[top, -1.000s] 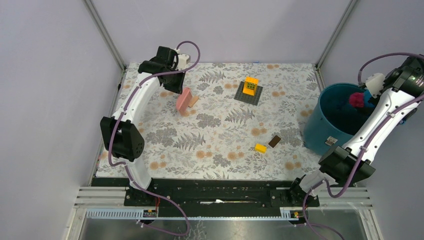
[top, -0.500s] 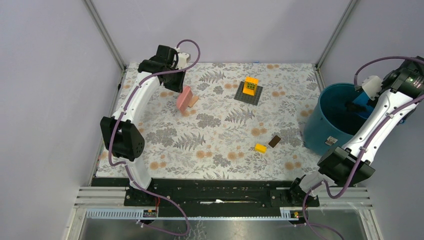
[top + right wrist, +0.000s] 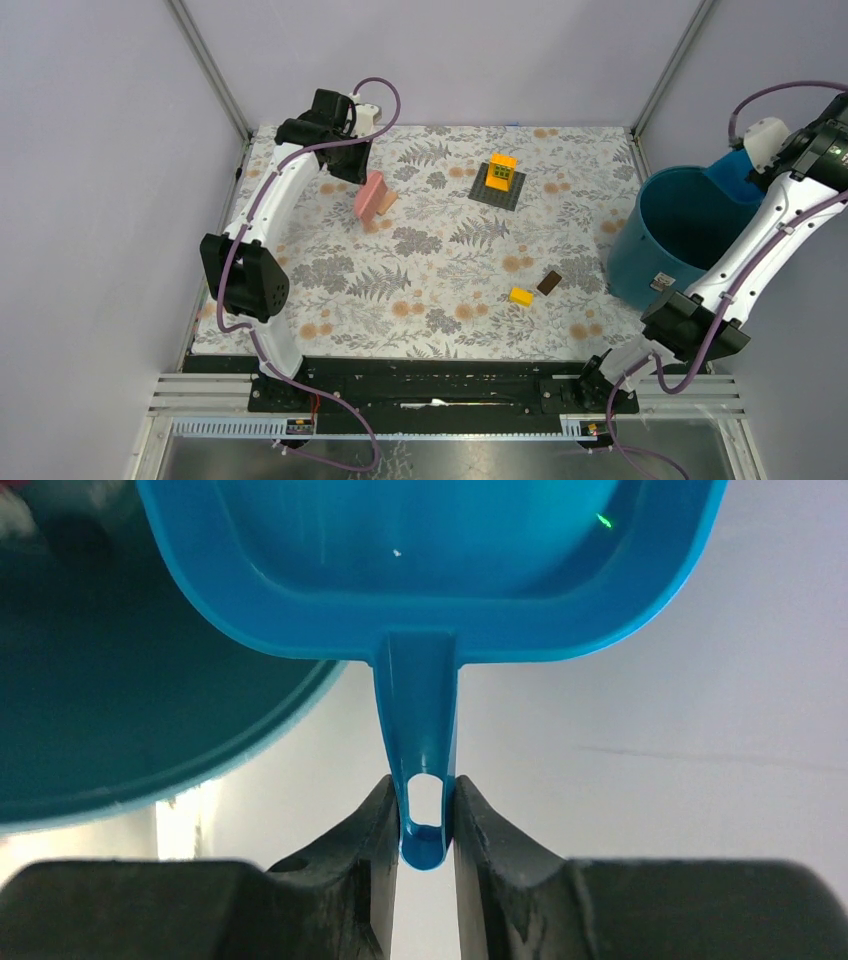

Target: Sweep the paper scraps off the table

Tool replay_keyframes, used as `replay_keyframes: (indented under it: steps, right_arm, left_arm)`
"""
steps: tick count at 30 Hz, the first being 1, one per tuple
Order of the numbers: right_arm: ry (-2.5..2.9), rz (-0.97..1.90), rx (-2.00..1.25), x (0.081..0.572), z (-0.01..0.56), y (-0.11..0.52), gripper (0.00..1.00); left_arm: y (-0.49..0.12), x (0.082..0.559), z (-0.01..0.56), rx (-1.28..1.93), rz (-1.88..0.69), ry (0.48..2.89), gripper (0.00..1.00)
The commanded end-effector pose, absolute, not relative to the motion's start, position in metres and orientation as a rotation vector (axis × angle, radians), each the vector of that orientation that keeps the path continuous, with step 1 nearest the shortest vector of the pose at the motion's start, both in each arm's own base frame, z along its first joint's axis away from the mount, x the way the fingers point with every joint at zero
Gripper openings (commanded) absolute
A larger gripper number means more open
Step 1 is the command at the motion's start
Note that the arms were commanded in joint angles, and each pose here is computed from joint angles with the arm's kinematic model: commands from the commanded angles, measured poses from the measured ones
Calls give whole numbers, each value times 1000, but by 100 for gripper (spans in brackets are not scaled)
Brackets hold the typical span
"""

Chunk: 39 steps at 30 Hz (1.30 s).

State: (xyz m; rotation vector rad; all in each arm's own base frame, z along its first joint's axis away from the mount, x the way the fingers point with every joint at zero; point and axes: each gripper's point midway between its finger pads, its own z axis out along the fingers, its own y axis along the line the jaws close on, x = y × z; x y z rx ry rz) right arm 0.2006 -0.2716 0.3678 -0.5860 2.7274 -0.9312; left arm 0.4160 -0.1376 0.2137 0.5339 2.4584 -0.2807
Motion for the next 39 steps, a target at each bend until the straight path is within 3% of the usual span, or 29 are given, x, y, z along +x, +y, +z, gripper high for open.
replay_keyframes:
  steps: [1,10,17,23,31,39]
  right_arm:
    - [2602,-743,-416,222,373,-247,0]
    - [2222,-403,-119,294,411,-201,0]
    - [2046,-108,-383,348,423,-76,0]
    - [2131,122,-715,349,355,35,0]
    - [2335,366,-1111,297,248,115,0]
    - [2587,403,-1228,250,155,120,6]
  left_arm:
    - [-148,421,250,535,-337,2343,0]
    - [-150,415,256,525,-365,2333,0]
    - [-176,403,285,522,-584,2258,0]
    - [-216,368,320,597,-970,2156,0]
    - [-230,325,258,386,-1300,2358,0]
    - [-212,292,193,292,-1228,2587,0]
